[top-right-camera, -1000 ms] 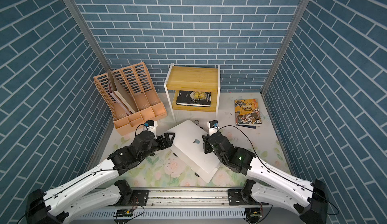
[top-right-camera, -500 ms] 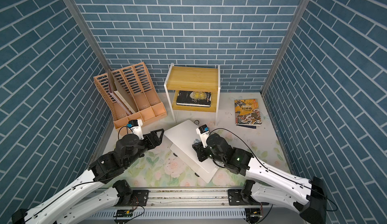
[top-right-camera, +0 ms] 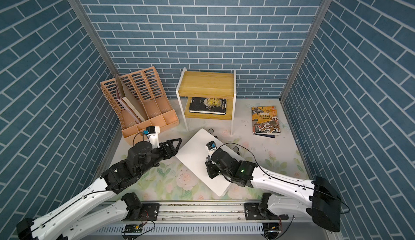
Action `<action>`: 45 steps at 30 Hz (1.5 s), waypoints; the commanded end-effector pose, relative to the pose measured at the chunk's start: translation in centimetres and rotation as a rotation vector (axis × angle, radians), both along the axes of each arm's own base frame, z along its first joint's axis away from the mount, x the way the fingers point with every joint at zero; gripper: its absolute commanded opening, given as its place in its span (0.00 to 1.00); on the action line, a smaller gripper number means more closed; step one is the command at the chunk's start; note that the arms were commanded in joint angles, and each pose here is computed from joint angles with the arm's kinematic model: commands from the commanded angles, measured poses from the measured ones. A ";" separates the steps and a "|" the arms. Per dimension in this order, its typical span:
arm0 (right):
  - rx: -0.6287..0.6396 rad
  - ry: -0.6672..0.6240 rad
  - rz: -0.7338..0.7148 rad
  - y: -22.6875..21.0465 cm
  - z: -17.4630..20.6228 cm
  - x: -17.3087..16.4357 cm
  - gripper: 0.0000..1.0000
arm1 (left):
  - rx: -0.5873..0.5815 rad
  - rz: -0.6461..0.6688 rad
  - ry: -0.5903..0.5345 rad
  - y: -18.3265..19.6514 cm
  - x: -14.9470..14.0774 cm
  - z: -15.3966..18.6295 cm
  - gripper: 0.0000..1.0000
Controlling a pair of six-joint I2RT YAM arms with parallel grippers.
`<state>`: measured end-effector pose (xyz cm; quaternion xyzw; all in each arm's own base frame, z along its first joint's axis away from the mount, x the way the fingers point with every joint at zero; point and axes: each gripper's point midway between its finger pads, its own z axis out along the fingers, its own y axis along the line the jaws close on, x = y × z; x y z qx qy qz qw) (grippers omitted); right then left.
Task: Close the laptop lid and set it aside
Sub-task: Close the lid of the laptop.
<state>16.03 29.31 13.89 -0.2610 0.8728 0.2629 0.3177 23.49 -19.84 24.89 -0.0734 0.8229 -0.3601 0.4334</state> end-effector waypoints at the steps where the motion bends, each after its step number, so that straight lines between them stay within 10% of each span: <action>1: -0.105 -0.017 -0.091 -2.4 -2.5 0.8 0.12 | 0.015 -0.035 0.031 -1.0 -0.1 -2.0 0.77; 35: -0.204 0.031 -0.358 -8.6 -3.9 3.1 0.24 | 0.220 0.022 0.274 -2.3 1.8 -16.3 0.93; 45: -0.042 -0.165 -0.492 -12.8 6.4 4.0 0.79 | 0.222 0.068 0.196 -1.3 2.5 -14.4 0.97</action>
